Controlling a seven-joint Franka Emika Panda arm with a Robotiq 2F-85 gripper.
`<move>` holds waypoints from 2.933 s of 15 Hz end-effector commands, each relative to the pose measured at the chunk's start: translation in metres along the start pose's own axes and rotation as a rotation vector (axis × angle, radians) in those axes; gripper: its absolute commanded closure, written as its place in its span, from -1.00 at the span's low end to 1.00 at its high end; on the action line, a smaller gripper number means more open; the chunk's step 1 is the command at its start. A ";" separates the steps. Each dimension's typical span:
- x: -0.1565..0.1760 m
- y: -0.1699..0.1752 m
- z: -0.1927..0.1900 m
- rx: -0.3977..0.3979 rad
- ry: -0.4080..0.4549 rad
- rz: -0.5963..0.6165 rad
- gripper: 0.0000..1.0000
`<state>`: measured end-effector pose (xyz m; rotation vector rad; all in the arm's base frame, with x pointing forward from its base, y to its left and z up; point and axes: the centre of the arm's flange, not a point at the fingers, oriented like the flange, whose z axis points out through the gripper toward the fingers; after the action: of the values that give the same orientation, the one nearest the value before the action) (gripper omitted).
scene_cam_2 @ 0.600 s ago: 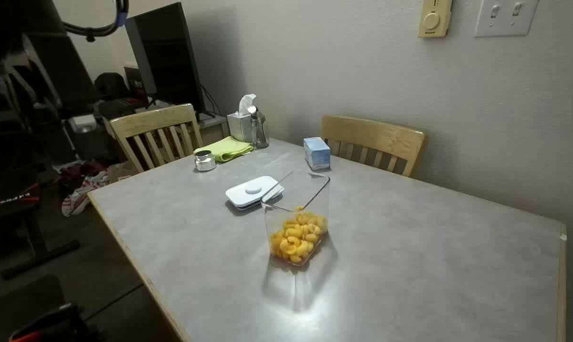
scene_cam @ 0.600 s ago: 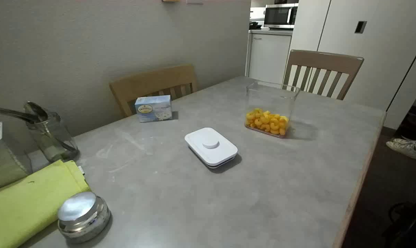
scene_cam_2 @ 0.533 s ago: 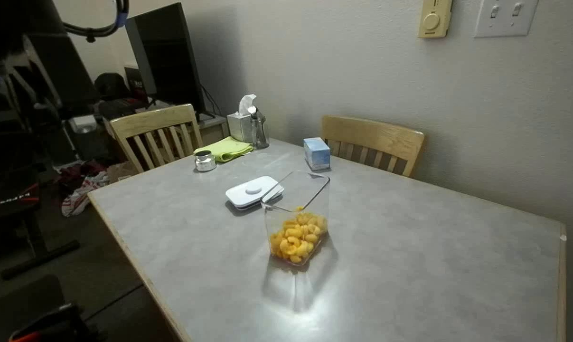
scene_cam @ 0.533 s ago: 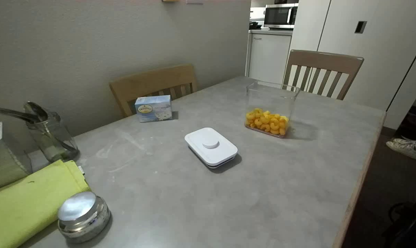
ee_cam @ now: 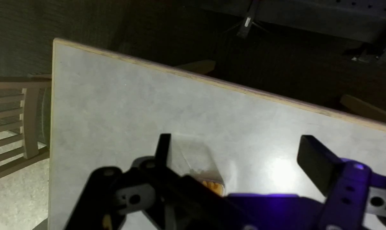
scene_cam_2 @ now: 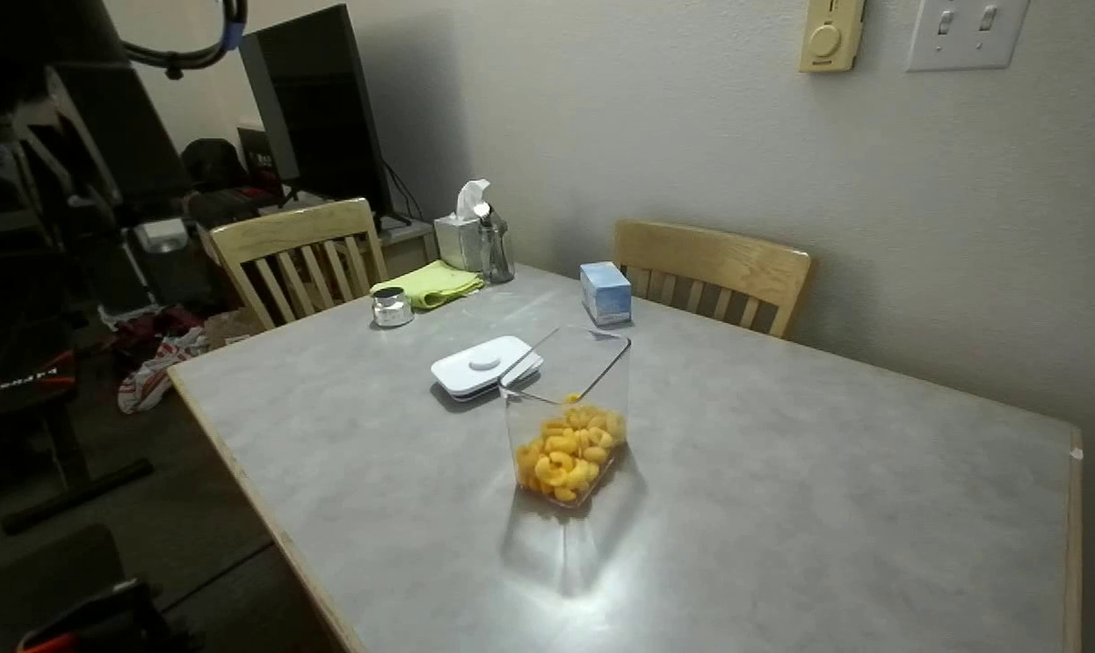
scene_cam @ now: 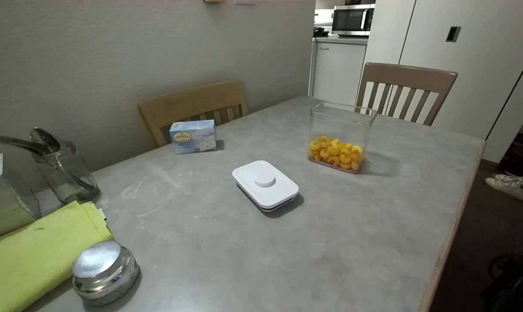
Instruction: Put the white lid on top of the food container
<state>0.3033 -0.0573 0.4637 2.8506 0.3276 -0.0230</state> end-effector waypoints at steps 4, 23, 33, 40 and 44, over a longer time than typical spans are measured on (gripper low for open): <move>0.044 0.026 0.021 0.007 0.090 -0.088 -1.00; 0.323 0.046 0.080 0.093 0.199 -0.383 -1.00; 0.371 0.007 0.090 0.145 0.251 -0.422 -1.00; 0.397 -0.032 0.109 0.211 0.267 -0.335 -1.00; 0.425 -0.068 0.130 0.274 0.231 -0.204 -1.00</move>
<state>0.6784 0.0485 0.3214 3.0056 0.8421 0.2291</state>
